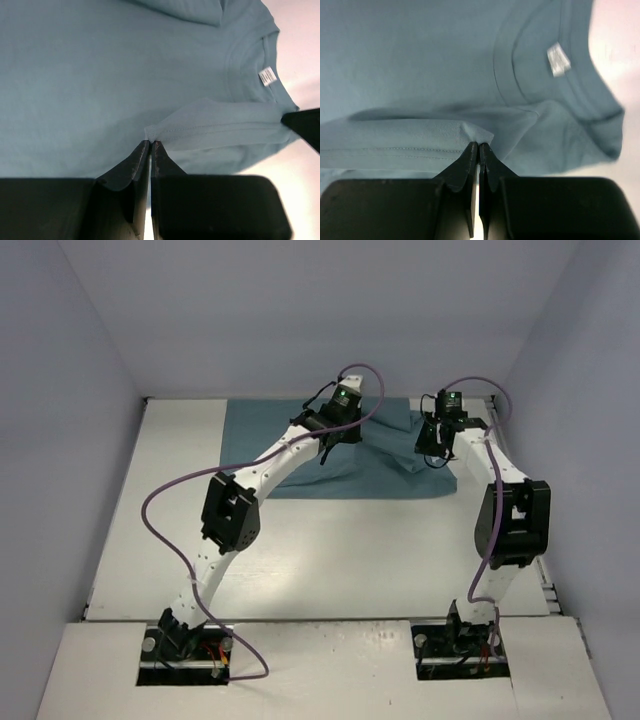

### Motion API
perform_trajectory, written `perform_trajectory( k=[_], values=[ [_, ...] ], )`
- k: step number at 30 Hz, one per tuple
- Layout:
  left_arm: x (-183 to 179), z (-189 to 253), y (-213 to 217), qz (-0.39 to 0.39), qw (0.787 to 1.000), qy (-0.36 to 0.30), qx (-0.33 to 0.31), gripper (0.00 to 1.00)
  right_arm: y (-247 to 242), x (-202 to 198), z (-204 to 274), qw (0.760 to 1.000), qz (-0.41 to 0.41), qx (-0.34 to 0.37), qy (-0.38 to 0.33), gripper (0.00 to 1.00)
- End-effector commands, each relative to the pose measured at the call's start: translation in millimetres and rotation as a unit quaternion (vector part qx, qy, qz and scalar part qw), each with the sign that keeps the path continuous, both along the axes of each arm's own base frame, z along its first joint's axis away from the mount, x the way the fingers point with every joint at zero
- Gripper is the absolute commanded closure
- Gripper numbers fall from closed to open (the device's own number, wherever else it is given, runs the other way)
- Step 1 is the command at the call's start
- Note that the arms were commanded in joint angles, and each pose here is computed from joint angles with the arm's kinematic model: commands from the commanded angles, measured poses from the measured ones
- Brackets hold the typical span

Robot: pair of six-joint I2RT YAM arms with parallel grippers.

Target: Fold and stack the t-shirts

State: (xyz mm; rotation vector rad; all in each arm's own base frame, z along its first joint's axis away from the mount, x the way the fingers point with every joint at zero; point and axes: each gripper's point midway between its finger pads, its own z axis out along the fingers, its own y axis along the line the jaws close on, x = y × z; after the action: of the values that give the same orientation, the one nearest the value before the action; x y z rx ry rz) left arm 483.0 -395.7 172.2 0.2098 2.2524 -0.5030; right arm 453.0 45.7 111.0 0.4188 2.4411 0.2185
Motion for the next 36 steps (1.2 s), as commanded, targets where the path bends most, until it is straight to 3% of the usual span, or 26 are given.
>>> perform_trajectory(
  k=[1,8,28,36],
  values=[
    [19.7,27.3,-5.1,-0.025,0.999,-0.038,-0.020,1.00,-4.3,34.0,22.9,0.999,0.016,-0.018,-0.039,1.00],
    [34.4,14.0,-15.6,-0.035,0.998,-0.033,-0.041,1.00,-7.8,75.2,27.7,0.997,0.032,-0.043,-0.062,1.00],
    [50.7,14.9,-27.3,-0.033,0.994,-0.060,-0.081,1.00,-39.9,106.8,65.0,0.987,0.003,-0.115,-0.110,1.00],
    [61.4,6.5,-22.3,-0.022,0.994,-0.063,-0.082,1.00,-34.6,118.1,36.3,0.990,0.013,-0.105,-0.090,1.00]
  ],
)
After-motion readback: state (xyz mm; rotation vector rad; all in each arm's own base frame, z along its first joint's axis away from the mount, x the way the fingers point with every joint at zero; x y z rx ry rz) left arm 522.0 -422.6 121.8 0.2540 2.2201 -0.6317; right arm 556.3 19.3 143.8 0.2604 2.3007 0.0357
